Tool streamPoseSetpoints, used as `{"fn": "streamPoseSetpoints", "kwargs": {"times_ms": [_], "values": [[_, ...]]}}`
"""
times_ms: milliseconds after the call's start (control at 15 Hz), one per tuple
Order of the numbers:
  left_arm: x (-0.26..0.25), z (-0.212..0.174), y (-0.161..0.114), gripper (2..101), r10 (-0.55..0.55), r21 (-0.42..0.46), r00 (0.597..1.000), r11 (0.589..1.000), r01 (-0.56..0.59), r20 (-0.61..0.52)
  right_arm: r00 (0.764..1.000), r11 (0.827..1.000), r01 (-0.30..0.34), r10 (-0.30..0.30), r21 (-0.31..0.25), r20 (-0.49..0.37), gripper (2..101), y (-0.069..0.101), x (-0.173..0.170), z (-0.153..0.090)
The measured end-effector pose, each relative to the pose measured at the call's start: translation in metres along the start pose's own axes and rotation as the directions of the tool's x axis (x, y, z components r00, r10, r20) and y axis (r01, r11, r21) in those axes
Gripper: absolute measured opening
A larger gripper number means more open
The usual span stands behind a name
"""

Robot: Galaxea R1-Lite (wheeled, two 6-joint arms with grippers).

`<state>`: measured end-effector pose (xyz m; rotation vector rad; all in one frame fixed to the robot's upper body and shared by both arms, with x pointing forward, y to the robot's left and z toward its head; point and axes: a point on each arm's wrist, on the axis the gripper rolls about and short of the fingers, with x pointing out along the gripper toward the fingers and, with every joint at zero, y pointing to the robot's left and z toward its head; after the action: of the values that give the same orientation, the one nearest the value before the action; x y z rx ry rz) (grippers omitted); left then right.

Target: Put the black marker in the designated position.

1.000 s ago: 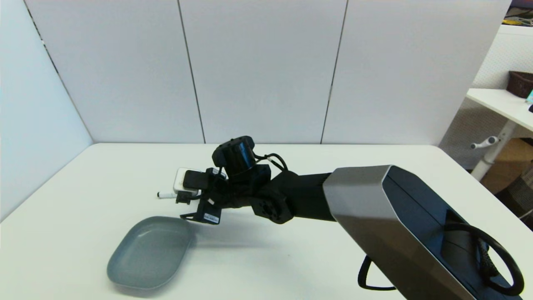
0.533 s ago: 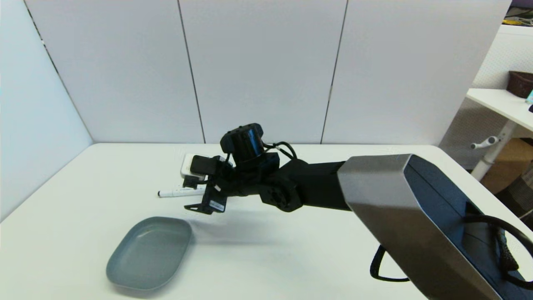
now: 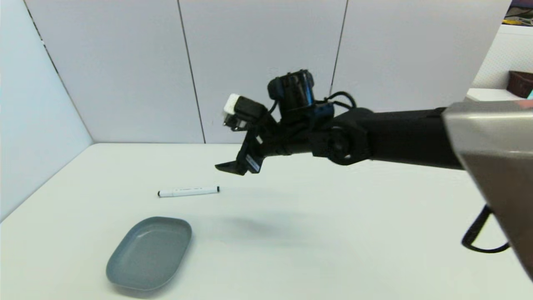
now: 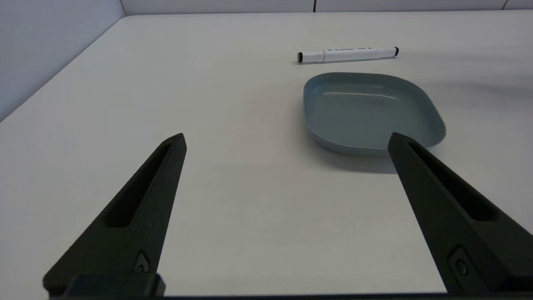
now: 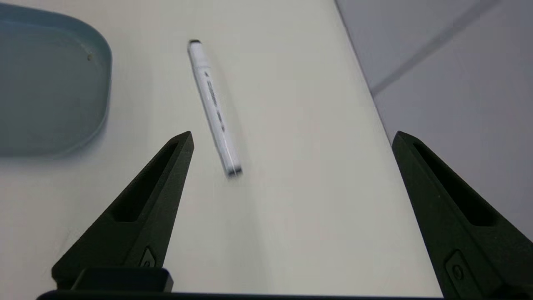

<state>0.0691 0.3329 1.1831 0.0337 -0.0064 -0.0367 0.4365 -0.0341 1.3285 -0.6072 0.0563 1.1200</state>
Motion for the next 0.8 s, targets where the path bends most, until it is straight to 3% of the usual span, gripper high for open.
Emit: {"fn": "streamPoseSetpoints", "kwargs": {"times_ms": [200,400,600,800], "values": [[0.0,0.0,0.0,97.9,0.0,0.0,1.0,1.0,0.0,0.0,0.998,0.985,0.053,-0.047,0.164,-0.042,95.6,-0.01,-0.073,0.014],[0.0,0.0,0.0,97.9,0.0,0.0,1.0,1.0,0.0,0.0,0.988,0.942,0.145,-0.121,0.302,-0.097,96.3,-0.005,-0.157,0.024],[0.0,0.0,0.0,97.9,0.0,0.0,1.0,1.0,0.0,0.0,0.965,0.893,0.247,-0.192,0.375,-0.179,96.9,0.019,-0.244,0.019],[0.0,0.0,0.0,97.9,0.0,0.0,1.0,1.0,0.0,0.0,0.928,0.841,0.363,-0.291,0.401,-0.232,97.1,0.062,-0.316,0.003]]}}
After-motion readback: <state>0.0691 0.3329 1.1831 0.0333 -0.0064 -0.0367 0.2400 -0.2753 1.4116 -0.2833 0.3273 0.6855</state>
